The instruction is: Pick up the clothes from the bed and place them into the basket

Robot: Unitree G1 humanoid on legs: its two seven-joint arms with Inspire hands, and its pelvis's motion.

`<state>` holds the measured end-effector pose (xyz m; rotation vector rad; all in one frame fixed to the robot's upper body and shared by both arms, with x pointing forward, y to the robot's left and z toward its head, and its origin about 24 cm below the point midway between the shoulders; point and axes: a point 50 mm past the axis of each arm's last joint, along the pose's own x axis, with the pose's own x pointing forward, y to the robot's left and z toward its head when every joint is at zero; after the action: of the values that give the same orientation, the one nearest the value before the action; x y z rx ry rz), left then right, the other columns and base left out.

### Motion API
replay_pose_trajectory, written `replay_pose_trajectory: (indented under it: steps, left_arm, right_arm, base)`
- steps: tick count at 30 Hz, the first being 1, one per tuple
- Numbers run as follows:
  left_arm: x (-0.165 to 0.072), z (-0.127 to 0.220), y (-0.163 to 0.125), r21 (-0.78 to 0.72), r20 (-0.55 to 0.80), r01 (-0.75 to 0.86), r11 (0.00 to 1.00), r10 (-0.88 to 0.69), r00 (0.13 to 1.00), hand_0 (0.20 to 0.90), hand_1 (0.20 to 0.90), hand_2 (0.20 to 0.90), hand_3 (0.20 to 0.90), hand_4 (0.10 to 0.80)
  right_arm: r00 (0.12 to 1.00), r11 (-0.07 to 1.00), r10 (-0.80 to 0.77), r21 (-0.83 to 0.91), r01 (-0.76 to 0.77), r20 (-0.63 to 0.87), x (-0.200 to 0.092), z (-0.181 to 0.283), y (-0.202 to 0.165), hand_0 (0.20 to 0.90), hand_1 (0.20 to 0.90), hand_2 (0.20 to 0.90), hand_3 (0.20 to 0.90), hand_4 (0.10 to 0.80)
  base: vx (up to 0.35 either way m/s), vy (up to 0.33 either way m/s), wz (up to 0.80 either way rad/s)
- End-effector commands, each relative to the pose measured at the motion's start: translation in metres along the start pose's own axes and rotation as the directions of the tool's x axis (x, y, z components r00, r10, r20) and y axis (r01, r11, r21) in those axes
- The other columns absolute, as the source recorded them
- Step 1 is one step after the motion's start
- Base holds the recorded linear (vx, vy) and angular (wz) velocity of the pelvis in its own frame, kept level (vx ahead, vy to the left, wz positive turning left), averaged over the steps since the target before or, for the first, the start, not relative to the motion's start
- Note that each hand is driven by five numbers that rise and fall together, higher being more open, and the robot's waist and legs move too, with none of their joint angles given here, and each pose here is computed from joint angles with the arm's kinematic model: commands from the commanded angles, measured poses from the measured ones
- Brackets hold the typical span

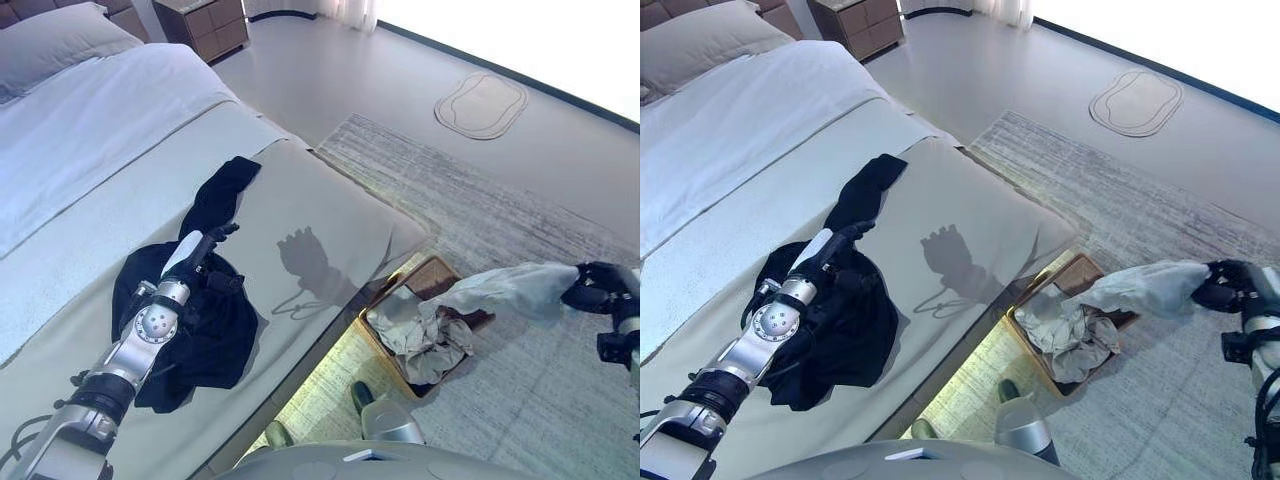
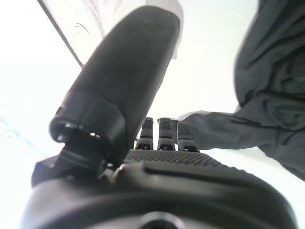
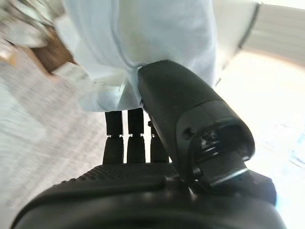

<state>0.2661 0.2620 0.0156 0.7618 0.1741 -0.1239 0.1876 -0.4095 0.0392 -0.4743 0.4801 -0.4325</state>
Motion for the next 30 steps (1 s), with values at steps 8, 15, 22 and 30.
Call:
replay_pose_trajectory:
  steps: [8, 15, 22, 30]
  left_arm:
    - [0.012, 0.028, 0.015, -0.031, 0.12, -0.08, 0.996, 0.084, 0.989, 0.9, 0.9, 0.9, 0.9, 0.8]
    - [0.014, 0.031, 0.015, -0.017, 0.126, -0.066, 0.998, 0.068, 0.99, 0.9, 0.9, 0.9, 0.9, 0.8]
    - [0.012, 0.029, 0.014, -0.018, 0.117, -0.067, 0.998, 0.069, 0.991, 0.9, 0.9, 0.9, 0.9, 0.8]
    - [0.004, 0.018, 0.013, -0.028, 0.085, -0.077, 0.997, 0.079, 0.993, 0.9, 0.9, 0.9, 0.9, 0.8]
  right_arm:
    - [0.994, 0.997, -0.056, 0.049, 0.052, 0.095, 0.016, 0.022, 0.003, 0.3, 0.3, 0.3, 0.2, 0.1]
    - [0.998, 0.999, -0.03, 0.044, 0.028, 0.054, 0.017, 0.01, 0.019, 0.9, 0.9, 0.9, 0.9, 0.8]
    - [0.996, 0.999, -0.031, 0.046, 0.028, 0.081, 0.016, 0.013, 0.028, 0.9, 0.9, 0.9, 0.9, 0.8]
    - [0.994, 0.994, -0.066, 0.094, 0.059, 0.084, 0.013, 0.013, 0.032, 0.9, 0.9, 0.9, 0.9, 0.8]
  base:
    - [-0.013, -0.028, 0.07]
    - [0.001, -0.038, 0.09]
    - [0.006, -0.019, 0.02]
    - [0.013, -0.008, 0.02]
